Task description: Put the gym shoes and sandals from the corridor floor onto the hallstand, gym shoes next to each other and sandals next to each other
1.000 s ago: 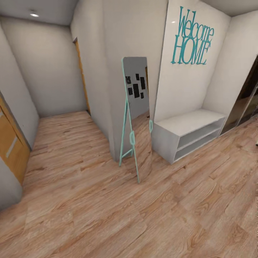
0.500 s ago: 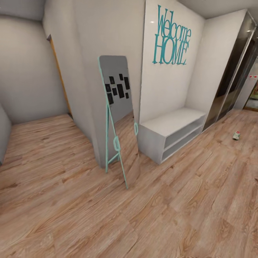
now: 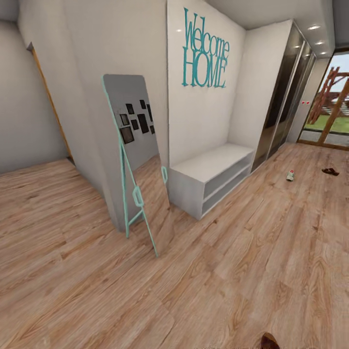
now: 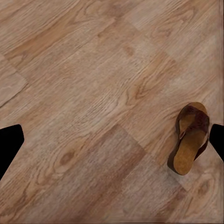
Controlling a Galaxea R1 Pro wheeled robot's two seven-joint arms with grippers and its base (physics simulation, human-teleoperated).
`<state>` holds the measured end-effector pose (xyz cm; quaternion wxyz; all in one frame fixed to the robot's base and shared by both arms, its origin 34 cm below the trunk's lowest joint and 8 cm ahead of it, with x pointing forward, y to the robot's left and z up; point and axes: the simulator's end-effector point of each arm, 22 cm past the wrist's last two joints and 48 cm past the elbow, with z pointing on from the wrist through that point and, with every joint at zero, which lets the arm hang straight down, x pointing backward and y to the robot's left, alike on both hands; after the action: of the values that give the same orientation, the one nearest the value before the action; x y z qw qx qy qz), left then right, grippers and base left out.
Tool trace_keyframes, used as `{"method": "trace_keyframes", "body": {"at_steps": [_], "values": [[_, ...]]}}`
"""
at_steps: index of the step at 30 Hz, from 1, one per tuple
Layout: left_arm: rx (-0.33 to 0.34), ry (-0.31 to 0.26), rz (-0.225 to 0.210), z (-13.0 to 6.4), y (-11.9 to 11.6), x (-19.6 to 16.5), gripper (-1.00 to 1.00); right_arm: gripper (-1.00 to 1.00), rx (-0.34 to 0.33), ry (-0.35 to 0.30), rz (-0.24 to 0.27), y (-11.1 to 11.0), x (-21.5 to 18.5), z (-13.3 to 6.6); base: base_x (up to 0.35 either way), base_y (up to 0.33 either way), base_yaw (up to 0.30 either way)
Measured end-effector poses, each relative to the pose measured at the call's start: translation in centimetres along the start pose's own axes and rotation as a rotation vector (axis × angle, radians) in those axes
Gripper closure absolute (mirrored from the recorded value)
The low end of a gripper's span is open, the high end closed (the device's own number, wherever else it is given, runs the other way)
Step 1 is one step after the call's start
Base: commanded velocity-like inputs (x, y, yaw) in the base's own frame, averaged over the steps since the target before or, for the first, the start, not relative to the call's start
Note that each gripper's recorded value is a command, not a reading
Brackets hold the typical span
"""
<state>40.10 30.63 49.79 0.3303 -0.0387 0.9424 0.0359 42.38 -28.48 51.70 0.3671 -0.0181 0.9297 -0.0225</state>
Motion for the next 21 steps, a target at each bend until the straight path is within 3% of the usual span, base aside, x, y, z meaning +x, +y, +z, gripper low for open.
{"method": "trace_keyframes", "body": {"at_steps": [21], "values": [[-0.001, 0.0, -0.003, 0.51, 0.0, 0.44, -1.0, -1.0, 0.0, 0.0, 0.001, 0.09, 0.46, 0.48, 0.0, 0.0, -0.267]]}}
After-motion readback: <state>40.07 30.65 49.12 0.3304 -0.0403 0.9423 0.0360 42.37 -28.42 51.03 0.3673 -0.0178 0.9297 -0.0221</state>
